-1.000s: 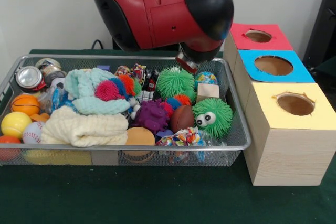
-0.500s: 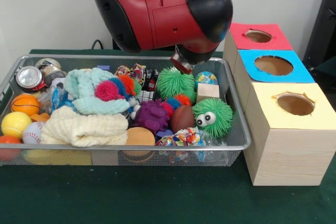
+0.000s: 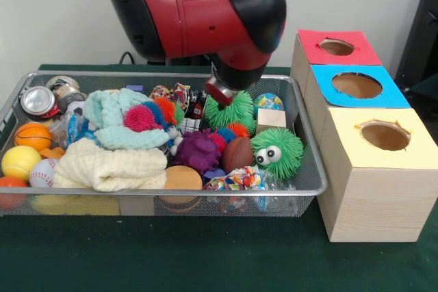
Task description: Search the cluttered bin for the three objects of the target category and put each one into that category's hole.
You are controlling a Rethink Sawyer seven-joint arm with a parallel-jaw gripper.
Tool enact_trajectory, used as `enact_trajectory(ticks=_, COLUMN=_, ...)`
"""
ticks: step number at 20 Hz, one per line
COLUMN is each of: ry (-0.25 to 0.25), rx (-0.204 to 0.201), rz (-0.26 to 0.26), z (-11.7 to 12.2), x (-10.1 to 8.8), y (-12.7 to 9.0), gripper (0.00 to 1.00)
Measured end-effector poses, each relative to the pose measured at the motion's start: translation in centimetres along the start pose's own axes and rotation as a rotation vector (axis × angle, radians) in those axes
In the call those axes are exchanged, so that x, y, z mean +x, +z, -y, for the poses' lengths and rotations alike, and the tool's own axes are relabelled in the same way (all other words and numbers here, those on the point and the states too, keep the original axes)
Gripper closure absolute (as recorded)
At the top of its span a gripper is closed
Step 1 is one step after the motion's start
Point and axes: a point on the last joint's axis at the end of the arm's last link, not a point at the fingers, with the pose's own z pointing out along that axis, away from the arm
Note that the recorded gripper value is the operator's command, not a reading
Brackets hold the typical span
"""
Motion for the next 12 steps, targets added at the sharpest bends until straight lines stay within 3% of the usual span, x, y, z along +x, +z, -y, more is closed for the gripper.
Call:
enact_trajectory(ticks=5, ry=0.02, rx=0.037, rz=0.041, z=1.2, x=1.2, y=0.7, gripper=0.0)
enact_trajectory(ticks=12, ry=0.041, rx=0.037, rz=0.041, z=1.9, x=2.3, y=1.0, gripper=0.0)
